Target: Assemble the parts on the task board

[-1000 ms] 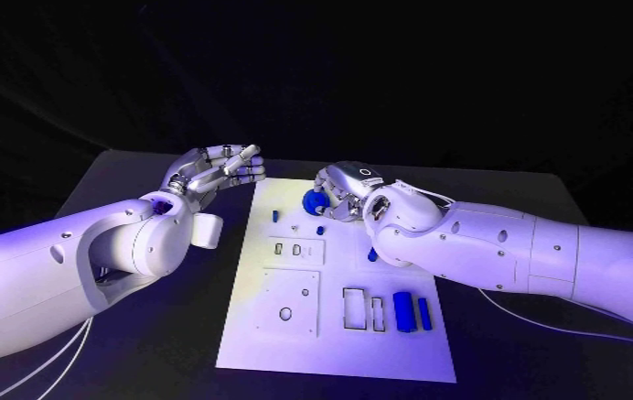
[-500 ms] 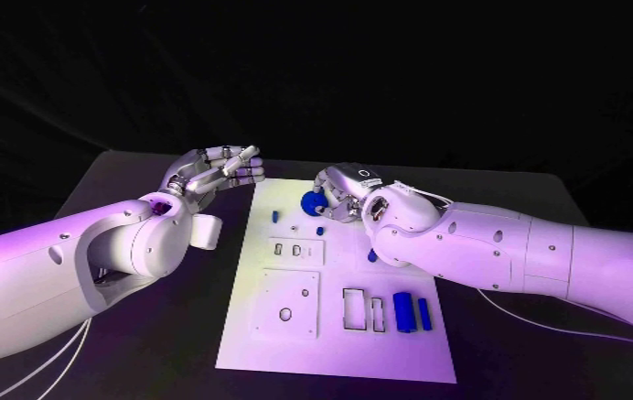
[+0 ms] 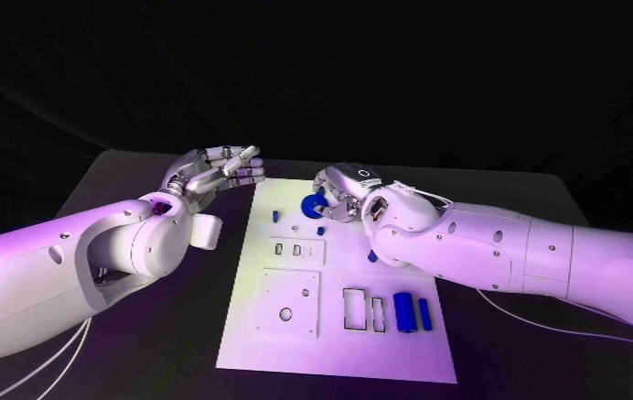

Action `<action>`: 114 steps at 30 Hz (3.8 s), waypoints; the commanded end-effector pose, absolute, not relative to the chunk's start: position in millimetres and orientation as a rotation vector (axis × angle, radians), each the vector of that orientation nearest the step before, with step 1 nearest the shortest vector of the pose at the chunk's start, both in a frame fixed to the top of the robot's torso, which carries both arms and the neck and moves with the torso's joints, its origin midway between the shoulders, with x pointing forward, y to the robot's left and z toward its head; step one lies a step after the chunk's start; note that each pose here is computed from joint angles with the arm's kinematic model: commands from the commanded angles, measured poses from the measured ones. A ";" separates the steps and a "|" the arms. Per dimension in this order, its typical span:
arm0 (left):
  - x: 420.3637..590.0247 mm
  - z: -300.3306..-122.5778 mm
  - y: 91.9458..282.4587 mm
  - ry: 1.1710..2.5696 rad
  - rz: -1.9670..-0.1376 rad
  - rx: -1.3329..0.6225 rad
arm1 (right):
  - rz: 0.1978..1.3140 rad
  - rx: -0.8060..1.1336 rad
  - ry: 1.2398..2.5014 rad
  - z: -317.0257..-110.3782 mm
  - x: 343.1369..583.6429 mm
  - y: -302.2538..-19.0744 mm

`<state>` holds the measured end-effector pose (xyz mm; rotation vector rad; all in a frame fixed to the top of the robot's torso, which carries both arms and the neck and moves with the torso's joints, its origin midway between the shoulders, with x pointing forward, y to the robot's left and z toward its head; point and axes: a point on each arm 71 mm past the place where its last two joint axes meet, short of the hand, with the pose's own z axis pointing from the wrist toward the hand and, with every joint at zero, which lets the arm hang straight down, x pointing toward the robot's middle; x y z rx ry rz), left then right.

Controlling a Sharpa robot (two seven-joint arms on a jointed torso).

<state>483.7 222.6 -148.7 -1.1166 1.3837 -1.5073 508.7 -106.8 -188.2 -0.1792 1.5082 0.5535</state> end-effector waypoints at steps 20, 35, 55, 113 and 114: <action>482.9 -147.2 223.5 1.385 -1.545 -1.098 | 0.749 0.200 1.516 -159.0 485.1 -248.4; 483.8 -149.6 221.4 1.398 -1.555 -1.089 | 0.618 0.168 1.602 -187.0 480.9 -315.4; 484.7 -151.4 223.8 1.399 -1.539 -1.095 | 0.586 0.153 1.651 -214.3 487.1 -307.2; 485.3 -152.8 227.4 1.409 -1.519 -1.107 | 0.556 0.249 1.562 -213.1 489.1 -286.6; 485.5 -152.9 227.6 1.408 -1.518 -1.108 | 0.563 0.253 1.562 -211.4 488.0 -283.8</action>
